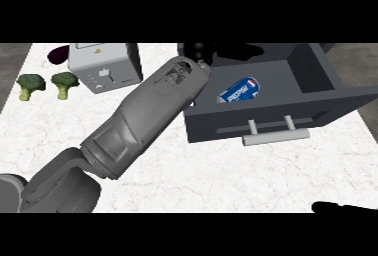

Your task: Pick up the can, place it into the drawer and close the drawer

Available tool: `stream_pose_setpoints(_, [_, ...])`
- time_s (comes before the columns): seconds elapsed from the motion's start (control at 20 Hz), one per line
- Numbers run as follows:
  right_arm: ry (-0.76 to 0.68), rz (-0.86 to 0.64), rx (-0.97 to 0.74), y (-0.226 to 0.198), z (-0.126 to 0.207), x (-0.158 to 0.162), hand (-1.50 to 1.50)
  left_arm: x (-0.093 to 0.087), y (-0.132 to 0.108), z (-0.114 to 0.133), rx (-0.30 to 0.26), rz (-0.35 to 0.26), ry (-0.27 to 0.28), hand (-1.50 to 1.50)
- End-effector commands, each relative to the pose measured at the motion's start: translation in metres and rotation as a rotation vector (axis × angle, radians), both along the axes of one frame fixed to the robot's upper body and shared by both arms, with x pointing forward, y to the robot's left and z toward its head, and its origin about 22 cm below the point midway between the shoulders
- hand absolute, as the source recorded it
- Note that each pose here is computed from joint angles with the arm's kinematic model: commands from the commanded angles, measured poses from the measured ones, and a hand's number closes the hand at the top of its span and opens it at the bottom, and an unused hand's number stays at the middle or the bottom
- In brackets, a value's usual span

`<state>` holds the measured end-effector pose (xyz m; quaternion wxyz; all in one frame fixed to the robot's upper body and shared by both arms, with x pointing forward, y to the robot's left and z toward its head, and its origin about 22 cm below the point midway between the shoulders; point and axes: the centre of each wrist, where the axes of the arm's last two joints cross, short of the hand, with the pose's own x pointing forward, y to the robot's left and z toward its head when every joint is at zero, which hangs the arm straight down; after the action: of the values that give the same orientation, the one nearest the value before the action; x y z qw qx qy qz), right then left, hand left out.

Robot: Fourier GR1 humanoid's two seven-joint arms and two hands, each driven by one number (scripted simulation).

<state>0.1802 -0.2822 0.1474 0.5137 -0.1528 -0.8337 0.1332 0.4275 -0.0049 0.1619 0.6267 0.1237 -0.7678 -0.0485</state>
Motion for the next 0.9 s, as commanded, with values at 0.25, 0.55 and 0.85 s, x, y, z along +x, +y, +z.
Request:
stream_pose_setpoints(0.25, [-0.06,-0.029,-0.292,0.016,0.007,0.003,-1.5,-0.007,-0.009,0.008,-0.079,-0.007,-0.04,-1.5])
stream_pose_setpoints(0.55, [-0.024,-0.103,-0.539,0.027,-0.003,0.02,-1.5,-0.005,-0.012,0.02,-0.066,-0.012,-0.053,-1.5])
stream_pose_setpoints(0.85, [-0.016,-0.114,-0.688,0.045,-0.032,0.058,-1.5,0.004,-0.001,0.033,-0.083,-0.01,-0.042,-1.5])
